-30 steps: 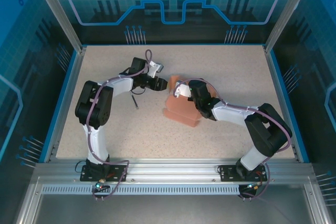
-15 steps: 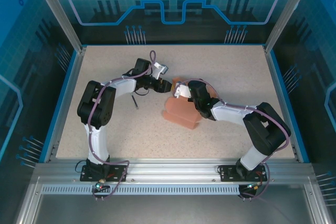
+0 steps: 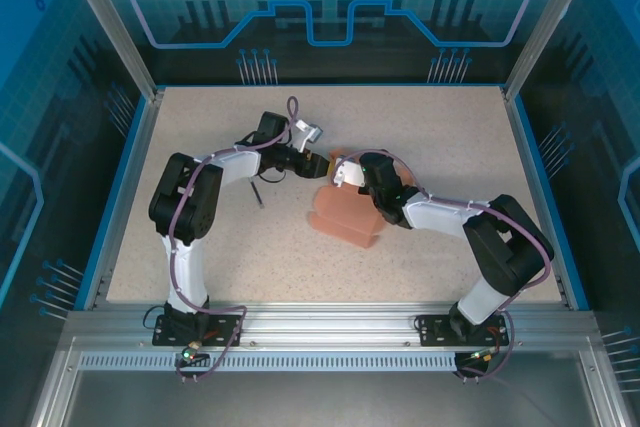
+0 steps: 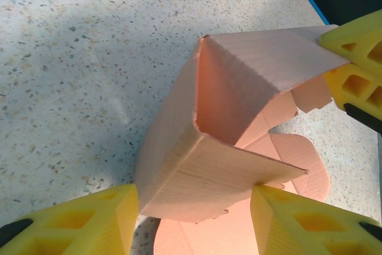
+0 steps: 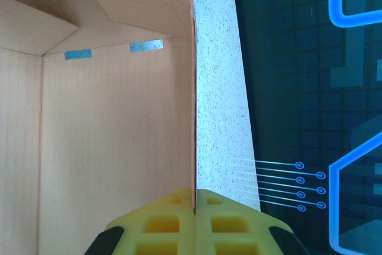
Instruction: Fold the paper box
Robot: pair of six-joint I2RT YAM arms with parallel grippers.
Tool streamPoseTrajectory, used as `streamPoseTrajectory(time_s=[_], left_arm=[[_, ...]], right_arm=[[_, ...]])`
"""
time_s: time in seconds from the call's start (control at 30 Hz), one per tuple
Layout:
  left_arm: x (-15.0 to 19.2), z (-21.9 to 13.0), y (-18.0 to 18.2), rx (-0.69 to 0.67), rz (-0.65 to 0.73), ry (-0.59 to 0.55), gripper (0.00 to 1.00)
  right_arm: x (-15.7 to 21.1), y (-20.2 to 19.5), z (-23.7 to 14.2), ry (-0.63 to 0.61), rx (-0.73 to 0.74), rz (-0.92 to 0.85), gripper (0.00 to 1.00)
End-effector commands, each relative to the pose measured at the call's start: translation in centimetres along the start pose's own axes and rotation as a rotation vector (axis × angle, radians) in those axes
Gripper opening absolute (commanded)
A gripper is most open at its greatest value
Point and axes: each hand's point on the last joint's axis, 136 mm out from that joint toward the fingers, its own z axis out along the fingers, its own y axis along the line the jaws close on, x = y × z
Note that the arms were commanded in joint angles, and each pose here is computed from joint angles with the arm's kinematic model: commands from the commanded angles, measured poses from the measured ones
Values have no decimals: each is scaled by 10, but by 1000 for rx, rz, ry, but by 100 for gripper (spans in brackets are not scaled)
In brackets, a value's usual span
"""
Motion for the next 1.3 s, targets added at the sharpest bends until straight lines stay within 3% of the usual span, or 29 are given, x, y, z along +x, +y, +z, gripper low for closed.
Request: streamPoseTrajectory(time_s=[0.0,0.4,0.97,1.27], left_arm=[[-7,6,-12,57,59,-16,55],[-6,8,-17,48,71,-54,56],[6,18,-13,-35,64,-71,47],[4,20,-9,-80,53,-101,50]], right_arm=[[-3,-4,-1,-26,-14,29,2],[-2,-5,-3,-37,-29,49,2],[-2,2,-8,-59,-79,84,2],[-2,5,-11,-67,-98,100,2]])
